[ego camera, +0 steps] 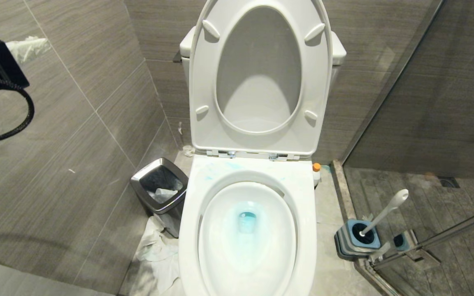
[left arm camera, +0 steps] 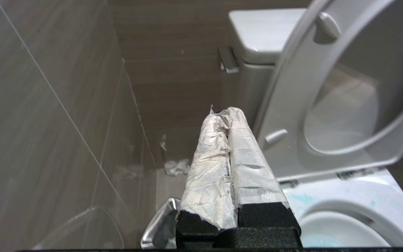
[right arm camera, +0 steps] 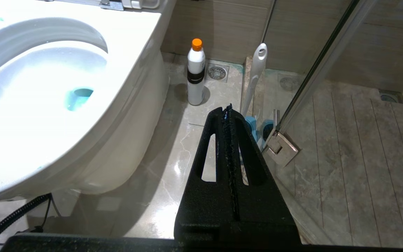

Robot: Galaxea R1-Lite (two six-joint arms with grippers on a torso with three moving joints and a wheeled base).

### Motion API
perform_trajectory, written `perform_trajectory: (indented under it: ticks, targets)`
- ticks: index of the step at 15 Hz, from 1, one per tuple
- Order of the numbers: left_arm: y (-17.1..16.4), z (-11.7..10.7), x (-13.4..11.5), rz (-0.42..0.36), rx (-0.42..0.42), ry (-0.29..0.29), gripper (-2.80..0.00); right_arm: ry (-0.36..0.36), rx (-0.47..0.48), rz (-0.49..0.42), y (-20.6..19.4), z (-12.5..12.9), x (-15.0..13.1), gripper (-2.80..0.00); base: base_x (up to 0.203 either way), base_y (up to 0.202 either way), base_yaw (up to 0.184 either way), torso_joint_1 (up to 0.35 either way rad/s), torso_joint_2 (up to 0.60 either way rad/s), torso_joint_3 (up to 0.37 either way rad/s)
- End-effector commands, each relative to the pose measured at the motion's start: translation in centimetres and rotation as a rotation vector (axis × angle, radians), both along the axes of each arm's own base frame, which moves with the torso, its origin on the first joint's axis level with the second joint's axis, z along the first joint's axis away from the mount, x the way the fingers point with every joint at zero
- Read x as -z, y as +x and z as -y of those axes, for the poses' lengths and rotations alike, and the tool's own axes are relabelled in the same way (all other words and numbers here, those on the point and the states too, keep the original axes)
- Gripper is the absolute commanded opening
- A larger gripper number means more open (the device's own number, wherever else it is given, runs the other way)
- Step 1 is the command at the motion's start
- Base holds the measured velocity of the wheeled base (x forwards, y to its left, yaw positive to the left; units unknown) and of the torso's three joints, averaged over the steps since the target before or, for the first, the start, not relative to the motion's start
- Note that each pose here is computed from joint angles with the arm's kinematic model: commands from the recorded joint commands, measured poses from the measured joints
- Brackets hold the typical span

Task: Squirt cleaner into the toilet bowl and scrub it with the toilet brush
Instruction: Flush the toilet

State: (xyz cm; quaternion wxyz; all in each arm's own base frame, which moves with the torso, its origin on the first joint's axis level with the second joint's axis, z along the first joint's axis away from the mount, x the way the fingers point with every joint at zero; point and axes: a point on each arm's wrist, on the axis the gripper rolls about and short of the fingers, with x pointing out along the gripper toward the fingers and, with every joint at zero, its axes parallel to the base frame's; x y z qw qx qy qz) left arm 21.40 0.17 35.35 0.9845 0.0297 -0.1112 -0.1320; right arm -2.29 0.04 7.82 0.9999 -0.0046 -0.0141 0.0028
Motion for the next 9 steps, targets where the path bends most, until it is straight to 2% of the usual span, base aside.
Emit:
perform_trajectory:
  ticks: [1, 4, 9]
  targets:
    - [3.2, -0.4, 0.0, -0.009, -0.010, 0.000, -2.80, 0.000, 0.000, -0.010, 0.1, 0.0, 0.3, -2.80, 0.000, 0.000, 0.000, 0.000, 0.00, 0.000]
    - [5.3, -0.5, -1.9, 0.052, -0.007, 0.004, -2.80, 0.000, 0.000, -0.011, 0.1, 0.0, 0.3, -2.80, 0.000, 0.000, 0.000, 0.000, 0.00, 0.000]
    - [7.9, 0.2, -4.4, 0.144, 0.050, 0.023, -2.80, 0.000, 0.000, -0.011, 0.1, 0.0, 0.3, -2.80, 0.000, 0.000, 0.000, 0.000, 0.00, 0.000]
